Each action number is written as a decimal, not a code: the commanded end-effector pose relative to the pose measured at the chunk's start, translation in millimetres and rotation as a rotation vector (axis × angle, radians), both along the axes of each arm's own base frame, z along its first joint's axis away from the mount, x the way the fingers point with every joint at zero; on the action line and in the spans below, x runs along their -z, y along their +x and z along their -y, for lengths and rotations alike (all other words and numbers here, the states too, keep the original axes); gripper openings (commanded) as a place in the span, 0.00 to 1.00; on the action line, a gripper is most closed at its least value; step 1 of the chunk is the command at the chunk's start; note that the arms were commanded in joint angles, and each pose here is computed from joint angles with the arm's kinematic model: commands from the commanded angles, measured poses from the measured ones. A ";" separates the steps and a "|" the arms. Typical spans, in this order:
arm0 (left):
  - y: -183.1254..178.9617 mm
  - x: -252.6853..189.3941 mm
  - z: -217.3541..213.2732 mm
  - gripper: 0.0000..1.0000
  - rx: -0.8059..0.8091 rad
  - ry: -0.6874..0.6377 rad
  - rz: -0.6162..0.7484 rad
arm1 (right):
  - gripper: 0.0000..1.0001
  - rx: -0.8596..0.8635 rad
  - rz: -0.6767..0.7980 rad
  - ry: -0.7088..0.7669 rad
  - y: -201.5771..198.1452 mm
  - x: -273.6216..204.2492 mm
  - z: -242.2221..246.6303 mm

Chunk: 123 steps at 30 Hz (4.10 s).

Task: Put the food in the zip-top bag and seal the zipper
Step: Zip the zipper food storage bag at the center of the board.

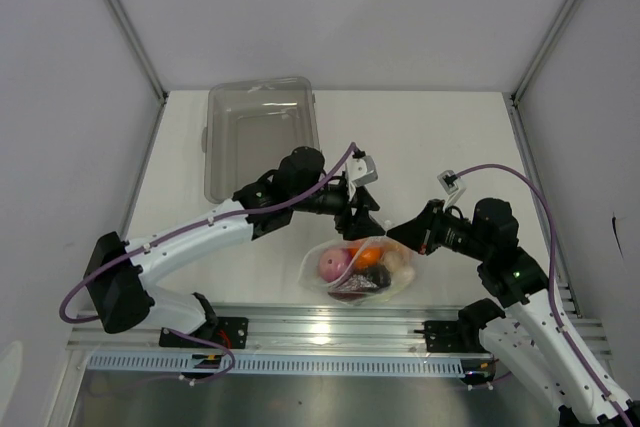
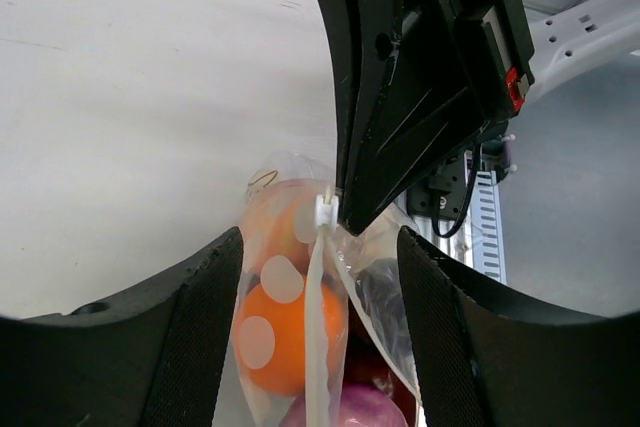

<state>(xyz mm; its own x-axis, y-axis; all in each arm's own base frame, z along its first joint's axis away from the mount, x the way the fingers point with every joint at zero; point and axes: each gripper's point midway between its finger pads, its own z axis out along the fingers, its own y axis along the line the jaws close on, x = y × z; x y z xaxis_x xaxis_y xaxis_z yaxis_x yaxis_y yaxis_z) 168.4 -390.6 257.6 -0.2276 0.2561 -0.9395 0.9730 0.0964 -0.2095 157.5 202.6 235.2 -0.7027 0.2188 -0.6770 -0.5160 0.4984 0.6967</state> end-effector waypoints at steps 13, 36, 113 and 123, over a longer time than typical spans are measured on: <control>-6.3 -4.2 10.3 0.64 0.104 -0.024 -0.060 | 0.00 -0.037 0.079 0.026 -2.2 -24.9 -2.7; -14.5 -12.0 12.2 0.32 0.171 -0.032 -0.076 | 0.00 -0.036 0.078 0.026 -2.1 -22.8 -2.7; -27.6 25.2 -18.7 0.01 0.122 0.084 -0.351 | 0.00 0.203 0.116 0.059 20.8 -15.1 18.3; -28.1 9.2 -13.6 0.01 0.149 0.058 -0.321 | 0.12 -0.029 0.156 -0.004 -2.1 -22.6 1.1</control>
<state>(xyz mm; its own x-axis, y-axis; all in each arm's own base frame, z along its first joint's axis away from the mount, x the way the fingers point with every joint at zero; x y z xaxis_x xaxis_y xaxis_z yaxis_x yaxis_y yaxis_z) 147.5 -378.0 226.2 -0.4837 0.3744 -0.7911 0.8587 0.0283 -0.5117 159.6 200.2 236.7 -0.6540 0.2653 -0.7084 -0.5364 0.4977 0.6816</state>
